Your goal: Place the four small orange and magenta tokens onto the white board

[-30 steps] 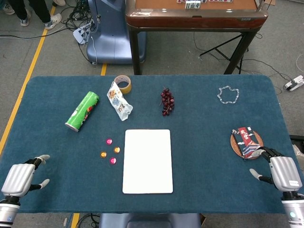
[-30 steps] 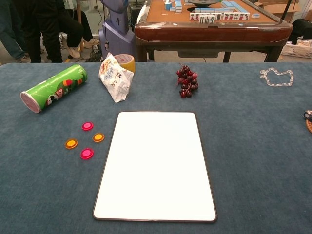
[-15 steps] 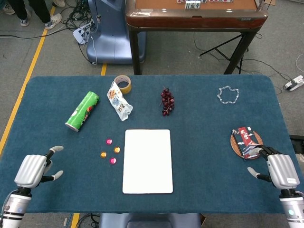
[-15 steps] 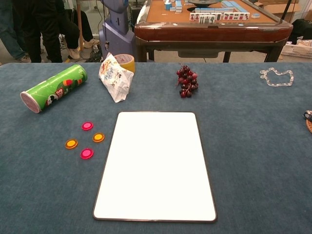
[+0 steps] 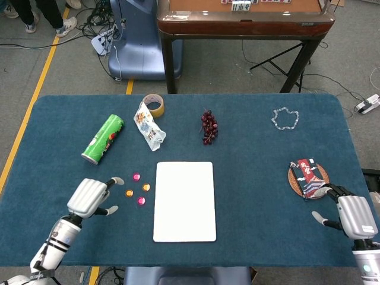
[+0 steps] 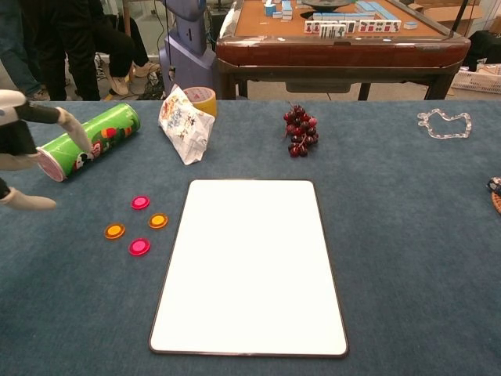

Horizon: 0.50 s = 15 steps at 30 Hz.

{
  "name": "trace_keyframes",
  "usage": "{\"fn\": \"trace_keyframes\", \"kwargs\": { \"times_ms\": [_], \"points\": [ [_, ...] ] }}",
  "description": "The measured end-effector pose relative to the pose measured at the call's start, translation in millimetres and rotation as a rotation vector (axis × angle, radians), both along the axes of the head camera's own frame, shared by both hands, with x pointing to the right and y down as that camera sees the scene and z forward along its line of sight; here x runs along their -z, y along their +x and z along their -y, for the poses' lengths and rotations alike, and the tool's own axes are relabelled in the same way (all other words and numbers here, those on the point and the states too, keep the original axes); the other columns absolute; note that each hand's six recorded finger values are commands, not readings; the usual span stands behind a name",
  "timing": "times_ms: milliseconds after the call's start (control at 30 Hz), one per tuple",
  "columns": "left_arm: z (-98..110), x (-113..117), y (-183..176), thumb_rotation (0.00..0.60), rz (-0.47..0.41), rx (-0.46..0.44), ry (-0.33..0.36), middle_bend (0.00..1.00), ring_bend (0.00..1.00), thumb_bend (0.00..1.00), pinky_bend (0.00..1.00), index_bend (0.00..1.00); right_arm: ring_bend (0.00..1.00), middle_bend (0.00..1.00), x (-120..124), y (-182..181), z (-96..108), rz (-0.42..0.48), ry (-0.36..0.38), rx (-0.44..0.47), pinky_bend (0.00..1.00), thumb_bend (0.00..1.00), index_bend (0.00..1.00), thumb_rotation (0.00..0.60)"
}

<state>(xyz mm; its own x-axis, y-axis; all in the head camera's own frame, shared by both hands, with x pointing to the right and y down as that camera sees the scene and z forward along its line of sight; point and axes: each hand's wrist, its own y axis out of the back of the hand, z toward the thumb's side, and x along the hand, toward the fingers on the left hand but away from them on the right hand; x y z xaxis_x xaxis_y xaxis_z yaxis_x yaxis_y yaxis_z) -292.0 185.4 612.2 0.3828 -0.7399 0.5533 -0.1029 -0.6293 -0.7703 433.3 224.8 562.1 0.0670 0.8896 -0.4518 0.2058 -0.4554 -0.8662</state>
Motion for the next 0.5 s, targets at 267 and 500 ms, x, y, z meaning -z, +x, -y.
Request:
{"fn": "trace_keyframes", "kwargs": {
  "times_ms": [267, 500],
  "points": [
    [-3, -23, 30, 0.600, -0.024, -0.054, -0.043, 1.00, 1.00, 0.08, 1.00, 0.43, 0.36, 0.37, 1, 4, -2, 0.003, -0.001, -0.011, 0.52, 0.13, 0.43, 0.600],
    [-6, -41, 43, 0.600, -0.027, -0.056, -0.079, 1.00, 1.00, 0.08, 1.00, 0.43, 0.36, 0.37, 3, 4, 0, 0.008, 0.001, -0.008, 0.52, 0.13, 0.43, 0.600]
  ]
}}
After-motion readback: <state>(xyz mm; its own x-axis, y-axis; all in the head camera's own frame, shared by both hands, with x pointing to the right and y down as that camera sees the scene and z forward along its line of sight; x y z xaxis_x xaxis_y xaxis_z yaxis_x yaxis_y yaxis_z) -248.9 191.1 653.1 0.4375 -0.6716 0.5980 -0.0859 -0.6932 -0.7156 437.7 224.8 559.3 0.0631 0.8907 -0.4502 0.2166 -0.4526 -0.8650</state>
